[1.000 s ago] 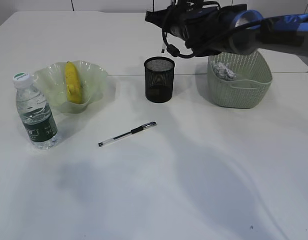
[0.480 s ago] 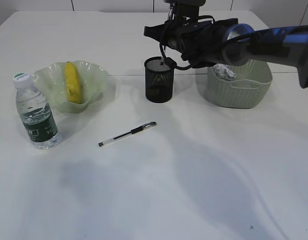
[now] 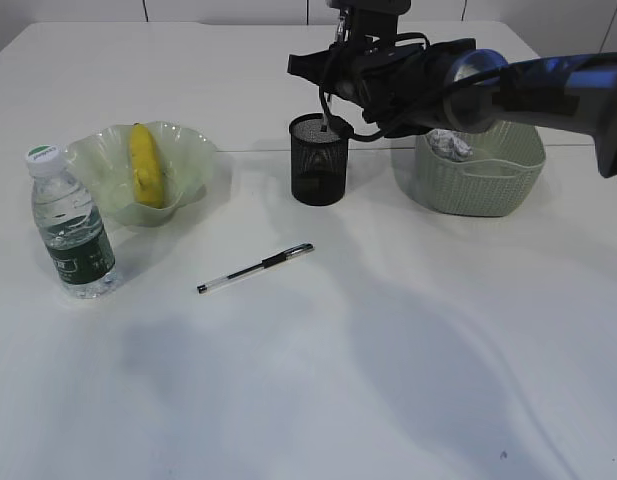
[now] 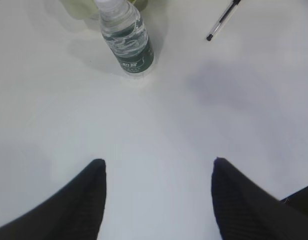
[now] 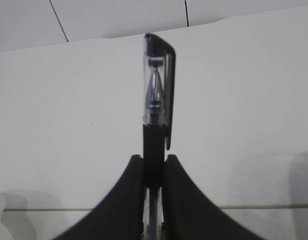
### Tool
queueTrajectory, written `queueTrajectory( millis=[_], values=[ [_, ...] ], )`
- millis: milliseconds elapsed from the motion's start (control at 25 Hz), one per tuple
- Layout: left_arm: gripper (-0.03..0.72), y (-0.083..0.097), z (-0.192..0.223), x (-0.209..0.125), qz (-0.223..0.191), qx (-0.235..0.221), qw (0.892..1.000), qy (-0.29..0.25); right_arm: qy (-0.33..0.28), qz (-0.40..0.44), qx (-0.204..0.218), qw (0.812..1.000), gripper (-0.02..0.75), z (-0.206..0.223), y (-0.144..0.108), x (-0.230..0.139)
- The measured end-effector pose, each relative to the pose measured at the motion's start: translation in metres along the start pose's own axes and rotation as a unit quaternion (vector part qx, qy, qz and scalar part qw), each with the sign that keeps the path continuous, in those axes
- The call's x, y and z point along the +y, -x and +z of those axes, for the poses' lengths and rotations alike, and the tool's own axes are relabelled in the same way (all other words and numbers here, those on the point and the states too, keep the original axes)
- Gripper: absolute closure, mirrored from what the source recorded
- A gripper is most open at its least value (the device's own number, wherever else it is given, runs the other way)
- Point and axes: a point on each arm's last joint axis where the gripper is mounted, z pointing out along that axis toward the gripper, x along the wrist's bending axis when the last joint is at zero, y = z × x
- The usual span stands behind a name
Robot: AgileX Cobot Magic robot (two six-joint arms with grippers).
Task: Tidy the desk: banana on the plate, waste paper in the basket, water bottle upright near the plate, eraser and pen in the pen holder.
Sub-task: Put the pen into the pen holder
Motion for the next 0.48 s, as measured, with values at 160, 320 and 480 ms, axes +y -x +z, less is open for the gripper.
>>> queueTrajectory(
  millis=[160, 320, 480],
  values=[
    [0.222, 0.0, 0.0, 0.0, 0.0, 0.0, 1.0, 0.0, -0.003, -0.001, 0.0, 1.0, 0.68, 0.0014, 0.0003, -0.0035],
    [0.223, 0.0, 0.0, 0.0, 0.0, 0.0, 1.0, 0.0, -0.006, -0.002, -0.001, 1.0, 0.681, 0.0026, 0.0006, -0.0063],
    [0.223, 0.0, 0.0, 0.0, 0.0, 0.0, 1.0, 0.0, -0.005, -0.003, -0.003, 1.0, 0.681, 0.0026, 0.001, -0.0061]
  ],
)
